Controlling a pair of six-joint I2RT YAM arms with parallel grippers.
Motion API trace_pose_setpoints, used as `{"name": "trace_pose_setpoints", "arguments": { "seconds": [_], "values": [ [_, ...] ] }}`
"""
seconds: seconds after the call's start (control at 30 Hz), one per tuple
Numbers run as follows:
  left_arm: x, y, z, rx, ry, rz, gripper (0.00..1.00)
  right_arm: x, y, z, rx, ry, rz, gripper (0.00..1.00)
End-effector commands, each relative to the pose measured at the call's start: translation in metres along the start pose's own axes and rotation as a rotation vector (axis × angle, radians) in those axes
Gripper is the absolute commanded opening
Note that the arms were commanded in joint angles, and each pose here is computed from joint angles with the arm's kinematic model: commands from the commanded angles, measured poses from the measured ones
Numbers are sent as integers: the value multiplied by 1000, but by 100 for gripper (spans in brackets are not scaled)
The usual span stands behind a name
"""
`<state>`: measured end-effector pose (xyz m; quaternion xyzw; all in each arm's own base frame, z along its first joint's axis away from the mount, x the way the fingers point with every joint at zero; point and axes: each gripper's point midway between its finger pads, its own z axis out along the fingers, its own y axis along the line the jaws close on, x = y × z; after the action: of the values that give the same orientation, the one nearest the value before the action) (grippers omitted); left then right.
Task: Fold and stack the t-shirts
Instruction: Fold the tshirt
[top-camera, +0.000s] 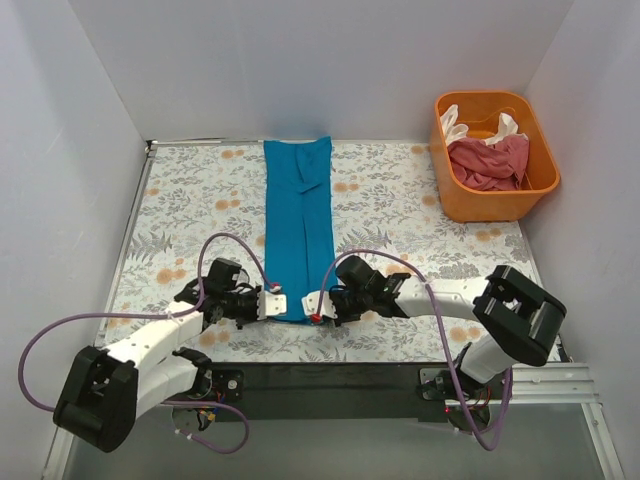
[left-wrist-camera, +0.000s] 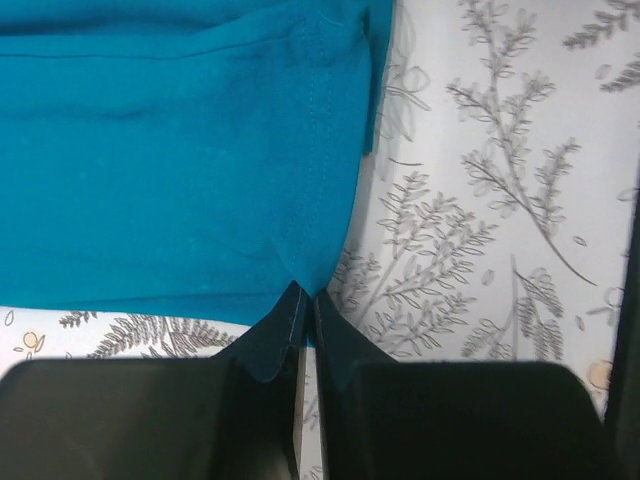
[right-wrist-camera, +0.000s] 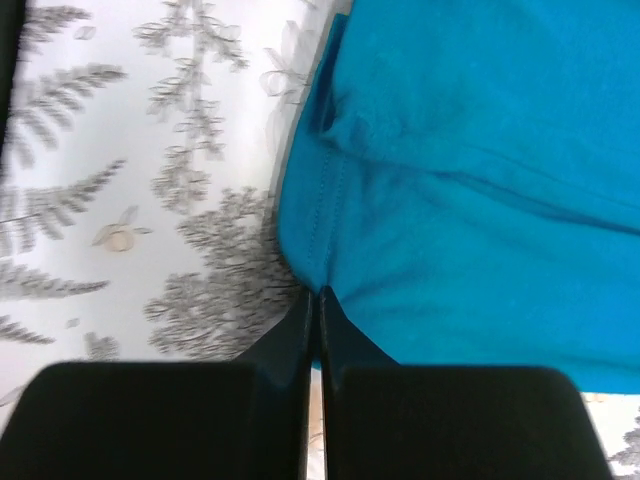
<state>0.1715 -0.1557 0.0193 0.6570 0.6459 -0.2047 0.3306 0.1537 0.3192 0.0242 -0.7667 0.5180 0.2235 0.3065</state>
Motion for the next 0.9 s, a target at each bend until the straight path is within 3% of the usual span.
{"name": "trace_pose_setpoints", "arguments": {
  "seconds": [0.0,0.13,0.3,0.47,0.87],
  "values": [
    [-5,-17,-14,51,9,19,0,-3,30,-14,-63,14,34,1],
    [-25,-38,-33,122,-32,-12,0,-34,47,-30,-102,-72,72,1],
    [-44,-17,-45,69,-28,-86,0,-48,25,-43,-27,-99,90,1],
    [-66,37,-45,-21,-53,-70,0,-52,-21,-59,47,-119,84,1],
    [-52,177,-38,-214,-64,-41,0,-24,-137,-68,183,-94,22,1]
  ]
}}
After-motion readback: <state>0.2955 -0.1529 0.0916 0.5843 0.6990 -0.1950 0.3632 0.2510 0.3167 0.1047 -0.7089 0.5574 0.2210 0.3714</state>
